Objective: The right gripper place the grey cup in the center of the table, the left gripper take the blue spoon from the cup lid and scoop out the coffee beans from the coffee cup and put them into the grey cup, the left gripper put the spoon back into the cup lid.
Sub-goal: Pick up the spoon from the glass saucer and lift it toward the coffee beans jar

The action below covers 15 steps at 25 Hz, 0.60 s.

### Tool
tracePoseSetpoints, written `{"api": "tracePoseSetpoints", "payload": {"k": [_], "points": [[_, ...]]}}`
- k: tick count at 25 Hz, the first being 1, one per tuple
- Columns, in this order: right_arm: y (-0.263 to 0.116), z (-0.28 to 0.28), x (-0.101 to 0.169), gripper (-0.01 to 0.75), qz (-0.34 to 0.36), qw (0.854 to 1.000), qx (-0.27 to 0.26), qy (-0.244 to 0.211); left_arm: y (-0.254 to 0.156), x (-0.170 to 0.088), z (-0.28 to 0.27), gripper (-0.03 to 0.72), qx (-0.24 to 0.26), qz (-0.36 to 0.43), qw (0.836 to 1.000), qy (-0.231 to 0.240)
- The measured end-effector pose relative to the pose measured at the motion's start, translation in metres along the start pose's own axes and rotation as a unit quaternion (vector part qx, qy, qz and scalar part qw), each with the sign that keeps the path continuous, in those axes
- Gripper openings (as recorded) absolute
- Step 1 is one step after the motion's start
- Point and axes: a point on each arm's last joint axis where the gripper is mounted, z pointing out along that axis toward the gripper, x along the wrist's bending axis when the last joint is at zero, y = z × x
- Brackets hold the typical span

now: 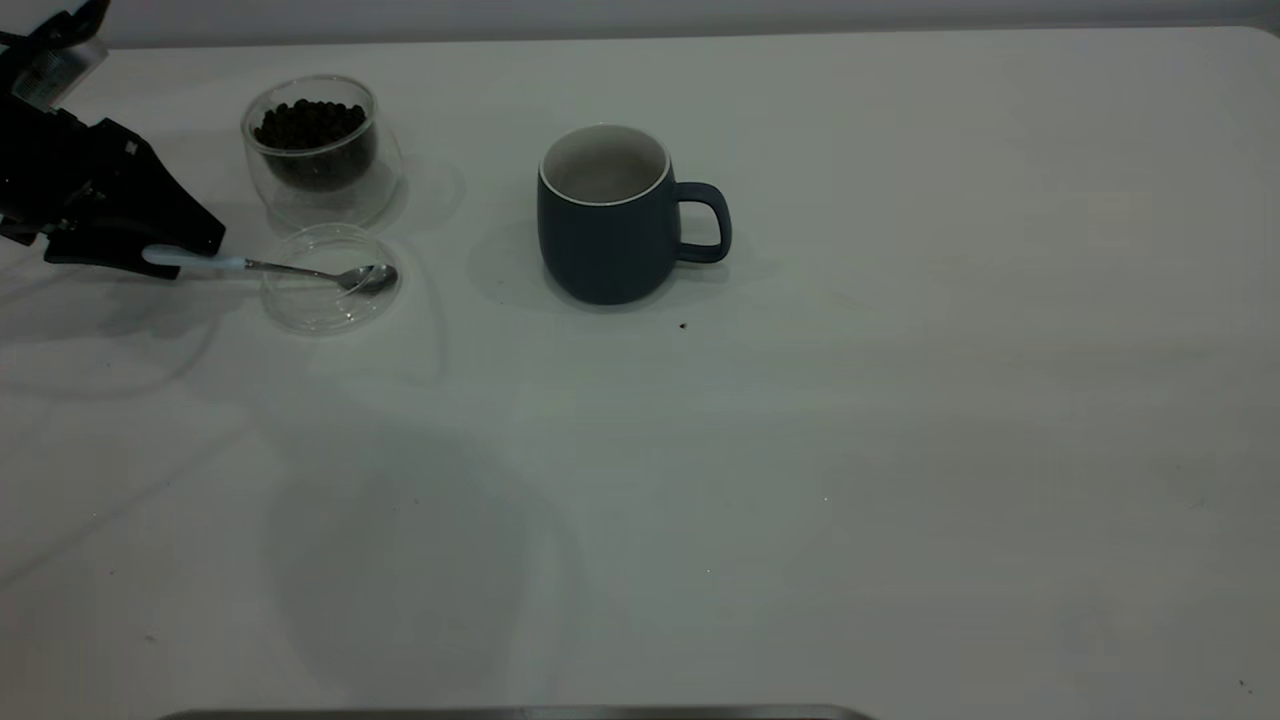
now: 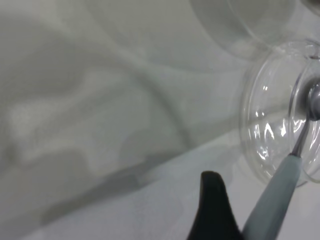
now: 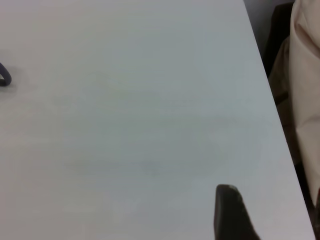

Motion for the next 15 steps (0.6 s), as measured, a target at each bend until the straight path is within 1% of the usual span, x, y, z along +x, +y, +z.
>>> {"api": "tracePoseSetpoints", "payload": {"k": [15], "points": [[0.0, 0.0, 0.0, 0.362, 0.0, 1.0, 0.0, 0.0, -0.0018, -0.0022, -0.0001, 0.592, 0.01, -0.018, 1.0, -0.012]]}}
